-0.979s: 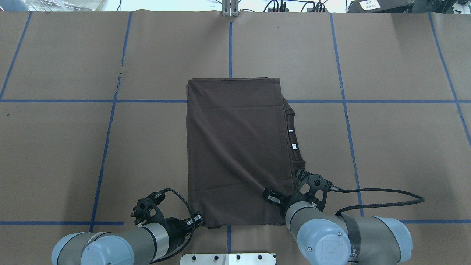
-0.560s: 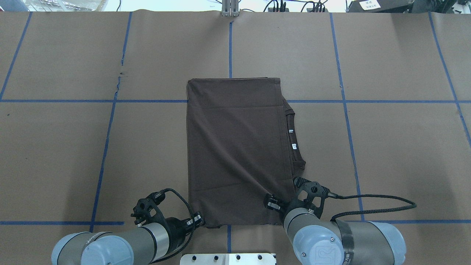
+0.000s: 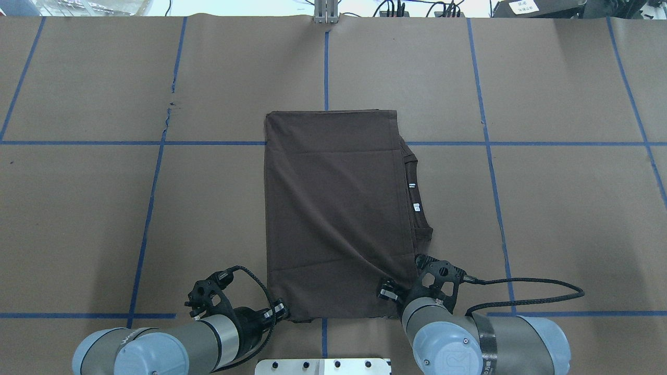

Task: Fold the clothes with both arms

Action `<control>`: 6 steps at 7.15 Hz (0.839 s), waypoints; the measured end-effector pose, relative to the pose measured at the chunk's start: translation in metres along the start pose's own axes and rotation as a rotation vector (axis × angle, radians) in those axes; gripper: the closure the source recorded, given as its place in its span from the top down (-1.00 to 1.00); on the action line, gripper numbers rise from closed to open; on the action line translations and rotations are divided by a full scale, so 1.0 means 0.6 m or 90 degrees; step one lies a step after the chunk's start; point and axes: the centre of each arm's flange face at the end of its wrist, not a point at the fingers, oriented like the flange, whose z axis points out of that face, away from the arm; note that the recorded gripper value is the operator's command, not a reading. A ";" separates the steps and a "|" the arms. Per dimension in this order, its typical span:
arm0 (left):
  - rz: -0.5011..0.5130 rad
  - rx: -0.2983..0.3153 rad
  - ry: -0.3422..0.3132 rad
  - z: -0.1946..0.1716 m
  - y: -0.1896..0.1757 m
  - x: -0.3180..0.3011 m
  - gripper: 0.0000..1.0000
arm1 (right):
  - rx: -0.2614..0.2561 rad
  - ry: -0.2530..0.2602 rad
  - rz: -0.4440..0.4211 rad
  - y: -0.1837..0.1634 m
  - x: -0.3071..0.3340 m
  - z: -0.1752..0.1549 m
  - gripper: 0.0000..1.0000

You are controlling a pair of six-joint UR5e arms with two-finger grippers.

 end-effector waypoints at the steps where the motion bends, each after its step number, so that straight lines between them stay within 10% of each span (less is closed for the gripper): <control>1: 0.000 0.000 0.000 0.000 0.000 0.000 -1.00 | 0.001 0.001 0.000 0.000 0.000 0.001 -0.08; 2: 0.000 0.000 0.000 0.000 0.000 0.000 -1.00 | 0.003 0.001 0.001 0.001 0.000 0.003 -0.85; 6: 0.000 0.000 -0.001 0.000 0.000 -0.002 -1.00 | 0.001 -0.010 0.040 0.002 -0.018 -0.004 -1.00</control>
